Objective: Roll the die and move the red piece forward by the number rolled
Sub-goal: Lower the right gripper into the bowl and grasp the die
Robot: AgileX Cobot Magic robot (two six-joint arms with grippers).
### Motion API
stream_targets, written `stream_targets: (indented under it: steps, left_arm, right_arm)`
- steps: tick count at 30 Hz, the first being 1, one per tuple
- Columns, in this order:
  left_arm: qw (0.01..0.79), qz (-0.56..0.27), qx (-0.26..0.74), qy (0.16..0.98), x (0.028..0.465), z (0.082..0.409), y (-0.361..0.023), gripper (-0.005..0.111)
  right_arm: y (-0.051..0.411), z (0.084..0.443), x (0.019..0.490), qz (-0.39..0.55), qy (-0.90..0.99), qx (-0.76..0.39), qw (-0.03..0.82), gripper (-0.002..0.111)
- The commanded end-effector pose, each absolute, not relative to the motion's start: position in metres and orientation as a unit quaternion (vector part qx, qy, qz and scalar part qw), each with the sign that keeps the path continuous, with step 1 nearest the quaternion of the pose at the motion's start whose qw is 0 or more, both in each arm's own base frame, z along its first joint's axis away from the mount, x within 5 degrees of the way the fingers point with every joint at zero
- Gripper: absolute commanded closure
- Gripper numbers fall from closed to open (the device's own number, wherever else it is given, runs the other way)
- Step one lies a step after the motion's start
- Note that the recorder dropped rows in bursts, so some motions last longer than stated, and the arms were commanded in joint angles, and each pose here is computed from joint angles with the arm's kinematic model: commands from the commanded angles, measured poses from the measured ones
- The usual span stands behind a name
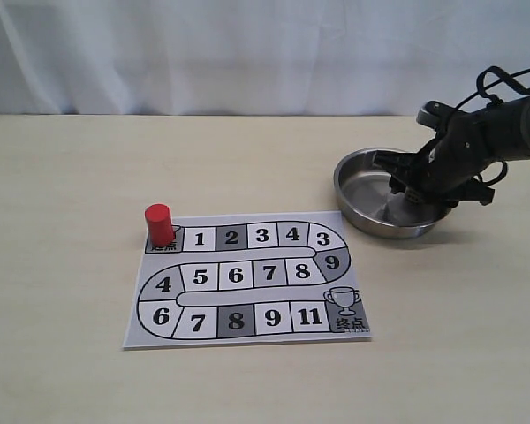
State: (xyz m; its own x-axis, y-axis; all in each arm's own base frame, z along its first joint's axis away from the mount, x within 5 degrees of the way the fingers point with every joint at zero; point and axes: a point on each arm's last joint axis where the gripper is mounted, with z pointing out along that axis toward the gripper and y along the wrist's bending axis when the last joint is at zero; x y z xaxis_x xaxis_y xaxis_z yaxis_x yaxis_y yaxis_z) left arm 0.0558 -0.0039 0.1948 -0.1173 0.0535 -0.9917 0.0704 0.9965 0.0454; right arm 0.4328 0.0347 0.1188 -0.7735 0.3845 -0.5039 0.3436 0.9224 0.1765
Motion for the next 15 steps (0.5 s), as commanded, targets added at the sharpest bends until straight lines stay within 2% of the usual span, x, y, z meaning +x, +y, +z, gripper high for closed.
stream_targets:
  steps: [1,15]
  left_arm:
    - [0.668,-0.005,0.042,0.743,0.0558,0.1954,-0.0039,0.107]
    - [0.668,-0.005,0.042,0.743,0.0558,0.1954,-0.0039,0.107]
  right_arm:
    - [0.0334,0.1219,0.4363,0.044,0.935,0.200,0.290,0.055]
    - [0.0312,0.1212,0.4360,0.044,0.925,0.242,0.288,0.055]
